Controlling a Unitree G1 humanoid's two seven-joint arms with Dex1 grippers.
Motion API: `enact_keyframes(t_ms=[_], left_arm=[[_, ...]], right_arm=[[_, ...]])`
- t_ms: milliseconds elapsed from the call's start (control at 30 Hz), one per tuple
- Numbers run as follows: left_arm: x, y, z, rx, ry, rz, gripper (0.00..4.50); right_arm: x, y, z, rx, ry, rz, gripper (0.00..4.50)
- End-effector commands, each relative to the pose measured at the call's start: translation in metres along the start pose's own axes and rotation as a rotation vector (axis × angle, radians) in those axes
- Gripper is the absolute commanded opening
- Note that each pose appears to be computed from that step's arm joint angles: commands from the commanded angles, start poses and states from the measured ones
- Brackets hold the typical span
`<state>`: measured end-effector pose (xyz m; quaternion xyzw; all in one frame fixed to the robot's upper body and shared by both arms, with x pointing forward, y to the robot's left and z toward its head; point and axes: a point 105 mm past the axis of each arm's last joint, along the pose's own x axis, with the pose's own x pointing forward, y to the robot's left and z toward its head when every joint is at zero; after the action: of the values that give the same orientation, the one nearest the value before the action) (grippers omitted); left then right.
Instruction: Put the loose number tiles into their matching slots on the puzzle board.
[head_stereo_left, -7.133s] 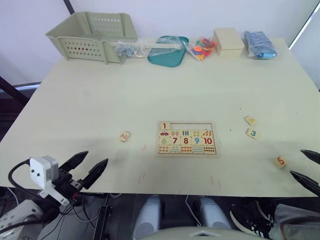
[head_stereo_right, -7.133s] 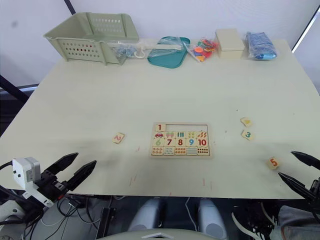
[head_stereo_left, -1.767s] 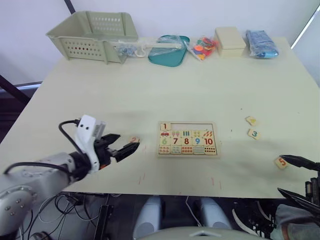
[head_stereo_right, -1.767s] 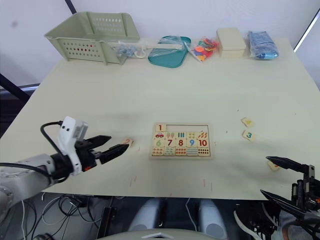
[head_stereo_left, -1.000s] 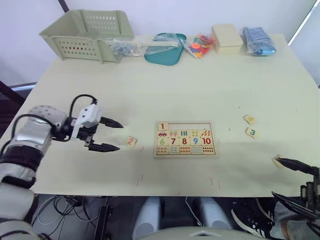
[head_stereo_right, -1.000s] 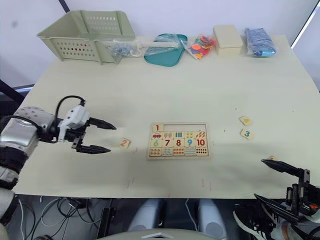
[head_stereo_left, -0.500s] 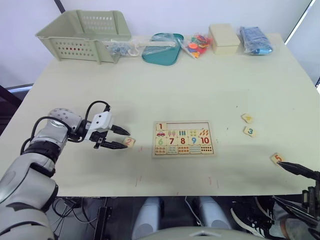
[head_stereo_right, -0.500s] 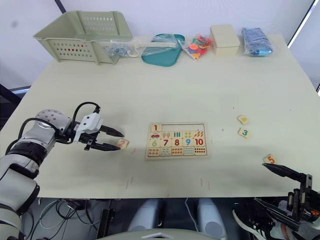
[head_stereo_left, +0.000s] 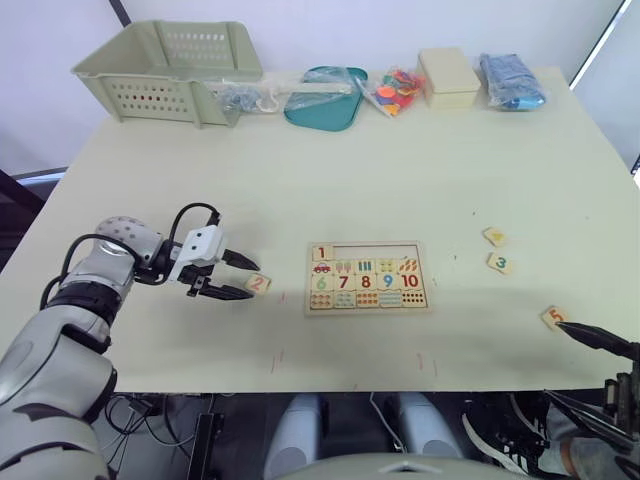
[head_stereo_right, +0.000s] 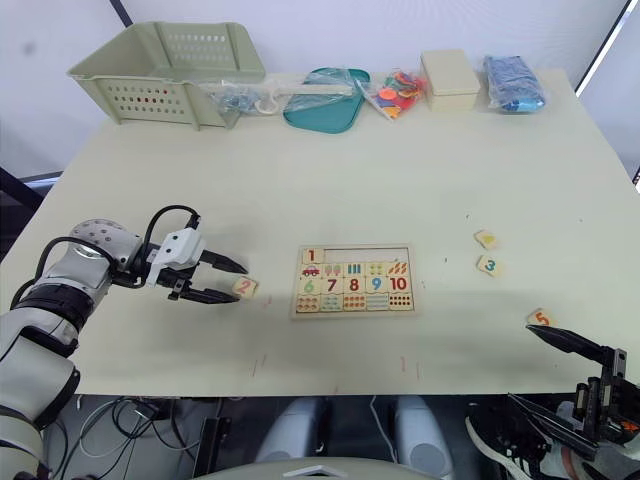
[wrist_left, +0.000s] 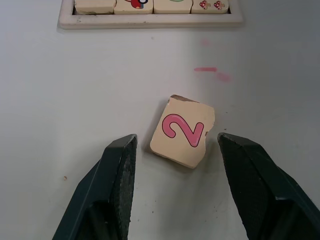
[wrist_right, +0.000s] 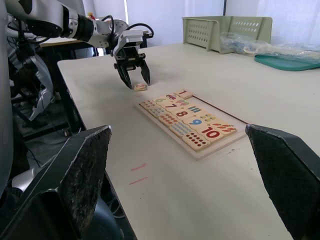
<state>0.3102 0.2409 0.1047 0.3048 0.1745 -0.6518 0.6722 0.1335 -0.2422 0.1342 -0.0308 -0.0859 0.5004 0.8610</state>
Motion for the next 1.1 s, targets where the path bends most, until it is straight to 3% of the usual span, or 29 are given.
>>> enact_keyframes(t_ms=[33,600,733,767,900,1100], left_arm=[[-0.005,-0.004,0.0,0.021,0.018,-0.029,2.76],[-0.006,-0.006,-0.002,0.027,0.021,-0.029,2.76],[-0.007,-0.006,0.0,0.016,0.001,-0.019,1.08],[-0.008,-0.007,0.001,0.01,-0.013,-0.015,0.92],[-0.012,-0.011,0.005,-0.008,-0.046,-0.005,0.92],[-0.024,-0.004,0.054,-0.079,-0.126,0.118,0.92]], right_arm=[[0.001,0.002,0.004,-0.024,-0.007,0.008,4.5],[0.0,0.005,0.002,-0.017,-0.003,-0.002,4.5],[0.001,0.006,0.002,-0.014,-0.003,-0.002,4.5],[0.001,0.006,0.002,-0.014,-0.002,-0.003,4.5],[0.0,0.006,0.001,-0.013,-0.001,-0.004,4.5],[0.001,0.004,0.001,-0.021,-0.009,-0.018,4.5]])
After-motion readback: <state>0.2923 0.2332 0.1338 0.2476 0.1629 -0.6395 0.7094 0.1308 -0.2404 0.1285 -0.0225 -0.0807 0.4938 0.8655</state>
